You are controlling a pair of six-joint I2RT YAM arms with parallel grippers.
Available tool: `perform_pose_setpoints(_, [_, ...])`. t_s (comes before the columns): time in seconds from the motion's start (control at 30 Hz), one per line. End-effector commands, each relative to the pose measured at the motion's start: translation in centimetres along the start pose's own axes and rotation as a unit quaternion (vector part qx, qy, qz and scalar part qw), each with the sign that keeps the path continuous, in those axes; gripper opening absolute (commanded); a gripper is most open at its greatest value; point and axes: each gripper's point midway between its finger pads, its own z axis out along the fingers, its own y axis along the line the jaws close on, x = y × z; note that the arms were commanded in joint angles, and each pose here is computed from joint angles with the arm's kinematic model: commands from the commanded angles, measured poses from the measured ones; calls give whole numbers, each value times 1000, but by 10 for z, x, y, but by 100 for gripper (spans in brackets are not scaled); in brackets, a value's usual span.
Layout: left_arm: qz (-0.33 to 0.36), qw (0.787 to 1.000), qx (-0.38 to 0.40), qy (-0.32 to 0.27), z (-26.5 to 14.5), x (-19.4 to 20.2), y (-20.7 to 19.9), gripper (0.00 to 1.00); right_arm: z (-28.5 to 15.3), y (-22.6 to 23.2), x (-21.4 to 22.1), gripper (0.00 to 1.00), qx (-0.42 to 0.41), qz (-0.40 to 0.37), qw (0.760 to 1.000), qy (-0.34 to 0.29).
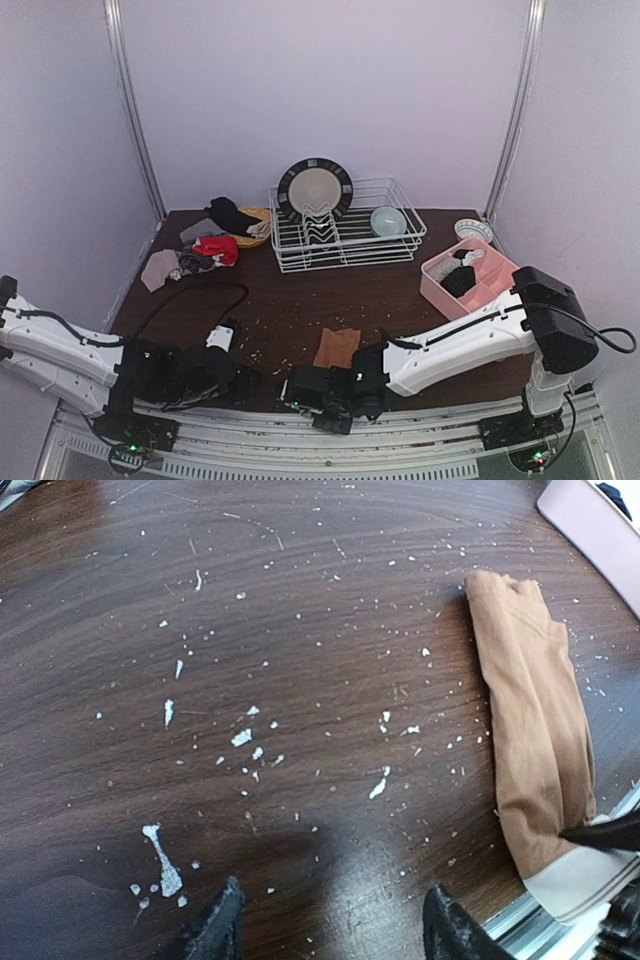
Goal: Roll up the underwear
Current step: Pick up the underwear from the center of the board, then roll the underwear at the center of the board.
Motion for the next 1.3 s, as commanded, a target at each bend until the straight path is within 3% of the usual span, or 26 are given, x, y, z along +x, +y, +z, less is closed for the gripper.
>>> perform_pose_setpoints(0.0, [-3,1000,-3,-3,0,0,0,59,-8,12,13,12,-51,26,998,5])
perform_pose_setpoints(0.13, [-1,1000,-2,-1,1,0,-1,58,-23,24,7,0,-111,57,992,-16])
perform_pose_setpoints(0.3, [24,1000,10,-1,2,-2,-10,54,-39,21,4,0,-188,121,974,-29])
perform_pose_setpoints(0.47, [101,993,62,-25,1,-12,-33,57,-44,19,9,0,-285,185,940,-8])
perform_pose_setpoints(0.53, [134,985,99,-40,-2,-15,-47,67,-44,19,14,0,-314,201,928,5])
perform_pose_setpoints(0.63, [173,971,150,-68,-6,-19,-66,96,-42,13,22,0,-338,230,913,15])
perform_pose_setpoints(0.73, [221,945,215,-110,-14,-19,-85,98,-39,5,28,0,-362,261,895,10])
perform_pose_setpoints(0.8, [249,908,290,-174,-32,-21,-102,98,-39,-4,30,0,-375,279,884,1])
perform_pose_setpoints(0.9, [298,866,316,-248,-47,-30,-114,98,-40,-12,30,0,-395,296,870,-11])
perform_pose_setpoints(1.03, [434,821,316,-195,-22,-8,-143,97,-40,-18,30,0,-418,310,854,-12])
perform_pose_setpoints(1.13, [469,798,336,-175,-7,6,-156,96,-39,-22,31,0,-435,326,839,-18])
perform_pose_setpoints(1.27, [482,788,354,-148,15,14,-167,93,-34,-27,39,0,-445,345,826,-16])
